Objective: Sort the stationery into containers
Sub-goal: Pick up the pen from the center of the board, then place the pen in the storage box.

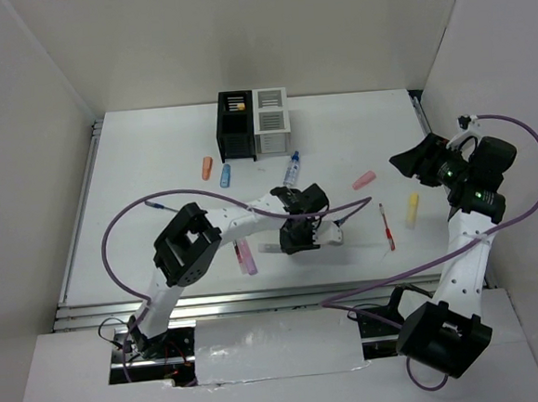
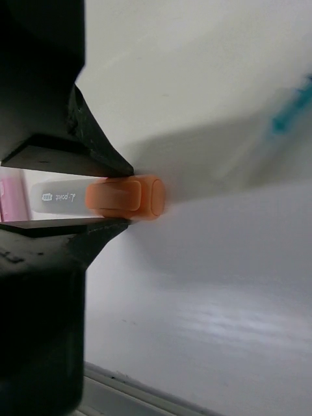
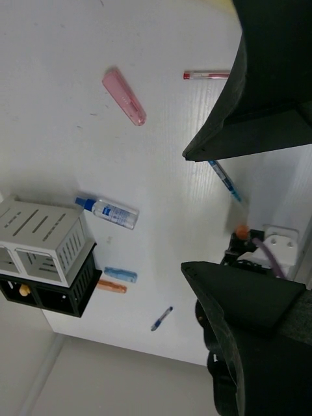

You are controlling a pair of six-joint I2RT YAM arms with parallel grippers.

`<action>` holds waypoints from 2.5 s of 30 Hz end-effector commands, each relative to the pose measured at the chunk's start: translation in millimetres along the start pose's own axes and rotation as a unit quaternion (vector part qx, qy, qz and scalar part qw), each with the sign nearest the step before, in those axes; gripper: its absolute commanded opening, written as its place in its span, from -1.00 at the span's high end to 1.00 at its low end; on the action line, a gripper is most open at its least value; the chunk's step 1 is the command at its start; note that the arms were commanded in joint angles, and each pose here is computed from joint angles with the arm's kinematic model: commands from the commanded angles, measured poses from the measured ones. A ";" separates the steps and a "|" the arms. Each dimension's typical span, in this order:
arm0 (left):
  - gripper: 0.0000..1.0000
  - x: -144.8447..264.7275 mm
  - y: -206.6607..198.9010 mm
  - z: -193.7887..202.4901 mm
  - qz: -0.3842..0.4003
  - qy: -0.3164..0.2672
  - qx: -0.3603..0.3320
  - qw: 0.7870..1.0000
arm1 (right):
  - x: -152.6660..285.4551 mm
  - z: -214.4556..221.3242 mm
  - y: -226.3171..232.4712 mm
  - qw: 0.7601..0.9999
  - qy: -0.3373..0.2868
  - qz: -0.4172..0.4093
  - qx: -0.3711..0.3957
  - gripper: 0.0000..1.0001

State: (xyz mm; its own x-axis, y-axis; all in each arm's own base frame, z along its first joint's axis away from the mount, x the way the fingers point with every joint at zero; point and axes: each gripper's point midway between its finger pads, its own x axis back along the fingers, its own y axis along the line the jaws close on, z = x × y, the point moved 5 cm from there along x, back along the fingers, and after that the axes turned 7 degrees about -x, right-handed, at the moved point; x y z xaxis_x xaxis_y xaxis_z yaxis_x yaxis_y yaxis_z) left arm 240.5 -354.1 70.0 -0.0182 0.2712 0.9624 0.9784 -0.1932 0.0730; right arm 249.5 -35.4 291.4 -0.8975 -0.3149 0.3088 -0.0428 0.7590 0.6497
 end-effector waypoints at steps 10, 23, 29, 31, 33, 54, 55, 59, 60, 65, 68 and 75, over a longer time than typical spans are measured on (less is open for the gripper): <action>1.00 164.6 92.1 53.8 -0.107 -0.218 0.243 0.939 | 4.0 -26.8 28.0 0.996 -0.053 -0.069 -0.018 -0.43; 1.00 319.3 260.9 152.8 -0.443 -0.553 0.304 0.637 | -16.0 -28.8 -1.2 0.998 -0.042 -0.036 -0.039 -0.43; 1.00 313.1 309.9 174.4 -0.438 -0.614 0.290 0.589 | -24.5 -31.0 -6.5 0.998 -0.037 -0.028 -0.030 -0.43; 1.00 296.9 319.9 177.4 -0.439 -0.613 0.281 0.593 | -28.8 -29.3 -6.2 0.999 -0.030 -0.031 -0.028 -0.43; 1.00 290.3 327.6 180.1 -0.454 -0.608 0.270 0.593 | -32.8 -27.4 -5.8 0.999 -0.026 -0.033 -0.022 -0.43; 0.80 245.2 379.0 199.9 -0.529 -0.567 0.234 0.587 | -61.5 -18.8 -7.5 0.999 0.008 -0.034 -0.011 -0.44; 0.80 238.8 381.1 201.5 -0.530 -0.564 0.237 0.588 | -62.1 -18.7 -8.0 0.999 0.008 -0.034 -0.011 -0.44; 0.49 226.4 386.4 207.3 -0.533 -0.555 0.247 0.589 | -63.3 -17.9 -7.0 0.999 0.009 -0.037 -0.006 -0.45; 0.31 223.3 386.5 207.1 -0.531 -0.553 0.247 0.592 | -63.8 -16.5 -5.8 0.999 0.012 -0.039 -0.003 -0.45; -0.35 222.5 378.1 208.7 -0.526 -0.550 0.248 0.599 | -62.8 -18.6 -3.6 0.999 0.014 -0.039 0.005 -0.47; -0.55 239.8 367.3 206.9 -0.529 -0.554 0.241 0.596 | -61.0 -19.9 -0.5 0.999 0.012 -0.043 0.012 -0.48; -0.40 348.8 294.4 180.4 -0.519 -0.544 0.168 0.638 | -51.9 -16.0 16.1 0.996 0.025 -0.060 0.058 -0.45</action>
State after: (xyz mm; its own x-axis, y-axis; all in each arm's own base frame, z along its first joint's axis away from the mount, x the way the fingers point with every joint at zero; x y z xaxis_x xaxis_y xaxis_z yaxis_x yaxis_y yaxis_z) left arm 612.9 -156.8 233.2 -0.8310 0.5415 -0.1272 0.5363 0.8407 0.0752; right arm 307.1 -25.4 267.8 -0.8560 -0.4047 0.3218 -0.0898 0.7293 0.6783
